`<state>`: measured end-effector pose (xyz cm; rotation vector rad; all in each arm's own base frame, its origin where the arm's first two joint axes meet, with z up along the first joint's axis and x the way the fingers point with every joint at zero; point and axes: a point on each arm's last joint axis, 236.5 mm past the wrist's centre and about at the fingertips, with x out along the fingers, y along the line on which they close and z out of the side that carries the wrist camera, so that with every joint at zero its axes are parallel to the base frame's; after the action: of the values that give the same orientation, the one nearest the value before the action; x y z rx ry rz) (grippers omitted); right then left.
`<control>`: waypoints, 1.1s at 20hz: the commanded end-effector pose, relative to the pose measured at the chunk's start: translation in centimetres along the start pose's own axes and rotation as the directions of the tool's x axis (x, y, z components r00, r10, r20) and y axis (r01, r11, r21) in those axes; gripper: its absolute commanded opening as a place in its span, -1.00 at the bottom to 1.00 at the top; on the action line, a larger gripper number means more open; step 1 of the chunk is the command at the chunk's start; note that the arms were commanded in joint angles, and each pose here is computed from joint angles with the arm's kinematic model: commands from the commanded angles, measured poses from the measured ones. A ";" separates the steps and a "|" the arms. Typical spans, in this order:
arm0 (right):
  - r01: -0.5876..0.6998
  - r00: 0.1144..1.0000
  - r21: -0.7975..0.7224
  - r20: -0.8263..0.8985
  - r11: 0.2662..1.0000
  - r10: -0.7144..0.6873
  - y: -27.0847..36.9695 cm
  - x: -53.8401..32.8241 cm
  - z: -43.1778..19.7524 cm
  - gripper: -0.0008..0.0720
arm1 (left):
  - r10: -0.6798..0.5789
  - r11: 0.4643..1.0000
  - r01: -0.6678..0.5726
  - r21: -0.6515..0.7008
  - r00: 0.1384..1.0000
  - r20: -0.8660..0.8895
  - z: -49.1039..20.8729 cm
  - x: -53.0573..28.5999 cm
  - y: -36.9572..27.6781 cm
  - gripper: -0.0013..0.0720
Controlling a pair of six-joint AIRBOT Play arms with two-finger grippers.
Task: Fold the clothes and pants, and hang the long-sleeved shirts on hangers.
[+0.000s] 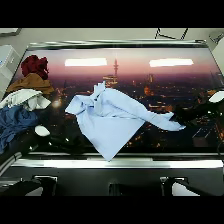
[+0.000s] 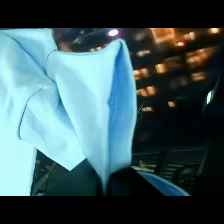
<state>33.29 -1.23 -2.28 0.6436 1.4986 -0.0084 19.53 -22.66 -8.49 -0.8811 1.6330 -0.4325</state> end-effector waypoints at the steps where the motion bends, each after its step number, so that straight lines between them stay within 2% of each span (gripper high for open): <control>1: 0.005 1.000 -0.002 -0.004 1.000 -0.005 -0.1 0.0 -0.1 -0.85 | -0.067 0.995 0.075 -0.066 0.992 0.111 -0.6 3.2 -1.1 0.77; 4: 0.004 1.000 -0.002 -0.010 1.000 -0.004 -0.1 0.1 -0.2 -0.85 | -0.053 0.993 0.068 -0.094 0.987 0.151 -0.8 5.2 -1.5 0.74; 5: 0.004 1.000 -0.002 -0.019 1.000 -0.004 -0.1 0.0 -0.4 -0.85 | -0.051 0.992 0.070 -0.108 0.985 0.165 -0.6 5.9 -1.8 0.59; 7: 0.003 0.999 -0.002 -0.038 1.000 -0.003 -0.1 0.0 -0.9 -0.85 | -0.050 0.995 0.067 -0.077 0.979 0.197 0.0 6.7 -3.2 0.43; 8: -0.001 0.999 -0.001 -0.050 1.000 0.001 0.0 0.0 -1.2 -0.85 | -0.051 0.996 0.064 -0.058 0.976 0.211 0.5 7.1 -4.0 0.43; 9: -0.010 0.998 0.001 -0.061 1.000 0.010 0.3 0.0 -1.4 -0.85 | -0.052 0.996 0.065 -0.055 0.974 0.220 0.9 7.5 -4.6 0.27; 11: -0.033 0.998 -0.001 -0.054 0.999 0.033 0.9 -0.4 -1.6 -0.85 | -0.064 0.997 0.071 -0.026 0.973 0.221 1.6 7.9 -5.8 -0.72; 12: -0.043 0.999 -0.007 -0.027 0.999 0.043 1.4 -1.0 -1.3 -0.86 | -0.088 0.996 0.080 0.045 0.970 0.225 1.9 7.6 -7.0 -0.90; 13: -0.051 0.999 -0.025 0.017 0.998 0.051 2.0 -2.1 -0.7 -0.86 | -0.130 0.985 0.099 0.140 0.965 0.229 2.3 6.8 -8.8 -0.90; 14: -0.052 0.995 -0.071 0.081 0.996 0.057 2.8 -3.8 0.3 -0.86 | -0.197 0.951 0.124 0.283 0.949 0.245 3.0 5.0 -11.7 -0.90; 15: -0.048 0.979 -0.131 0.191 0.990 0.072 4.1 -6.6 2.1 -0.86 | -0.271 0.890 0.129 0.438 0.921 0.279 3.8 2.2 -15.0 -0.90; 16: -0.035 0.941 -0.191 0.325 0.981 0.097 5.8 -10.6 4.0 -0.86 | -0.362 0.791 0.097 0.604 0.870 0.335 4.7 -2.3 -19.3 -0.90; 17: -0.015 0.872 -0.240 0.471 0.971 0.130 7.8 -15.5 5.8 -0.86 | -0.455 0.691 0.039 0.722 0.800 0.392 5.3 -7.8 -23.5 -0.90; 18: 0.007 0.765 -0.290 0.618 0.957 0.181 10.3 -21.4 7.0 -0.86 | -0.562 0.608 -0.027 0.794 0.692 0.454 5.3 -15.2 -27.9 -0.90; 20: 0.080 0.429 -0.381 0.847 0.921 0.313 15.5 -35.9 5.7 -0.86 | -0.756 0.498 -0.144 0.855 0.410 0.510 2.0 -31.0 -35.0 -0.90; 22: 0.176 0.053 -0.423 0.906 0.889 0.421 19.2 -49.2 -1.1 -0.85 | -0.862 0.420 -0.284 0.862 0.173 0.477 -4.6 -43.0 -38.4 -0.90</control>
<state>41.08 -3.85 31.33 0.3444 0.4950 0.0420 34.99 -24.40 31.18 -0.6240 0.2414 -0.8161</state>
